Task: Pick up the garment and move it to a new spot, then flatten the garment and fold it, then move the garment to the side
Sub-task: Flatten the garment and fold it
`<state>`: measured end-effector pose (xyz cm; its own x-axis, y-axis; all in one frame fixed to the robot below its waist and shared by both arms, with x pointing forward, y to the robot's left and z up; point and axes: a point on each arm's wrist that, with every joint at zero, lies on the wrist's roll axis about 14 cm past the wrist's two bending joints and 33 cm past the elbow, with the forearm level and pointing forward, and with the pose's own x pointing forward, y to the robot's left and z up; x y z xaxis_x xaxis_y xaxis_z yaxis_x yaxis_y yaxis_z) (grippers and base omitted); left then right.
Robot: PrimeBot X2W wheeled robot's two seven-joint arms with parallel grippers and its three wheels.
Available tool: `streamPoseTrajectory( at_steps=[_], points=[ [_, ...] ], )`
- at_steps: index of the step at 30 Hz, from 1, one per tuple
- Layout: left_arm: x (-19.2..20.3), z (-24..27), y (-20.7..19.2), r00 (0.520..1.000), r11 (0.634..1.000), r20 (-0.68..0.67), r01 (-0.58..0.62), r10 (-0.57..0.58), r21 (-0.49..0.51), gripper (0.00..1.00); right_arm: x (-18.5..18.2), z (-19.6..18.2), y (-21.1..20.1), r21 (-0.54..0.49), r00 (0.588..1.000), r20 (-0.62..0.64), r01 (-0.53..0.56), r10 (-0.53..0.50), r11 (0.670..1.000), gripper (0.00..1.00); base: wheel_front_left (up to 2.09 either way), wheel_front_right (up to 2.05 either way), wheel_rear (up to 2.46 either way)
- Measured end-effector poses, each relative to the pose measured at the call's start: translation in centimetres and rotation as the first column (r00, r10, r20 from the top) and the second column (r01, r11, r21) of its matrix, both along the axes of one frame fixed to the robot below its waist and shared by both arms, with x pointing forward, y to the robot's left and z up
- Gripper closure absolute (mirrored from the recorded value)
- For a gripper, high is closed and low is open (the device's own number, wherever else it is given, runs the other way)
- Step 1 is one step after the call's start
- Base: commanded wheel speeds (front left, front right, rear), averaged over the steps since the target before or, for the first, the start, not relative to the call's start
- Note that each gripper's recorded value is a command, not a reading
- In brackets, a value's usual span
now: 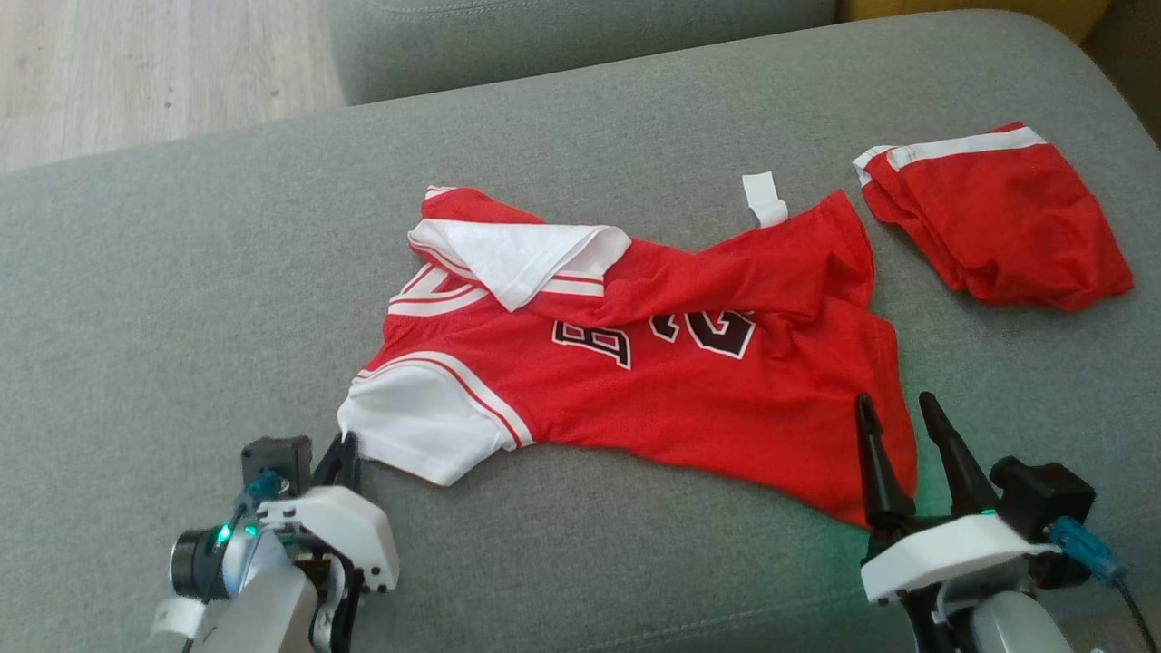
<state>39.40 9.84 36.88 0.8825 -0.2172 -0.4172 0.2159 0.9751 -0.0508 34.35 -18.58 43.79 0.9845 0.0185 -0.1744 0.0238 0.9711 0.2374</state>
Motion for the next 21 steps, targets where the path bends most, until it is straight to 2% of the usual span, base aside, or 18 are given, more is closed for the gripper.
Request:
streamPoseTrajectory(
  at_steps=[5, 10, 14, 17, 21],
  points=[
    [0.9, 1.8, -0.4, 0.998, 1.000, 0.067, -0.004, 0.006, -0.029, 1.00, -0.2, 0.2, -0.4, -0.001, 1.000, 0.006, 0.012, -0.012, 1.000, 0.00, 0.00, 0.00, 0.00],
    [2.8, 6.5, -0.3, 0.974, 0.996, 0.219, -0.045, 0.062, -0.083, 1.00, -1.0, -0.2, -1.6, 0.000, 0.999, -0.009, 0.051, -0.051, 0.999, 0.00, 0.00, 0.00, 0.00],
    [2.6, 9.1, 0.2, 0.949, 0.992, 0.303, -0.058, 0.090, -0.114, 1.00, -4.0, -3.4, -2.6, 0.014, 0.986, -0.139, 0.091, -0.088, 0.996, 0.00, 0.00, 0.00, 0.00],
    [1.2, 8.4, 0.5, 0.953, 0.992, 0.290, -0.064, 0.092, -0.107, 1.00, -6.0, -5.4, -3.0, 0.053, 0.968, -0.223, 0.129, -0.114, 0.990, 0.00, 0.00, 0.00, 0.00],
    [0.4, 7.7, 0.7, 0.958, 0.992, 0.271, -0.070, 0.096, -0.102, 1.00, -6.7, -6.4, -2.6, 0.108, 0.956, -0.271, 0.148, -0.114, 0.983, 0.00, 0.00, 0.00, 0.00]
  ],
)
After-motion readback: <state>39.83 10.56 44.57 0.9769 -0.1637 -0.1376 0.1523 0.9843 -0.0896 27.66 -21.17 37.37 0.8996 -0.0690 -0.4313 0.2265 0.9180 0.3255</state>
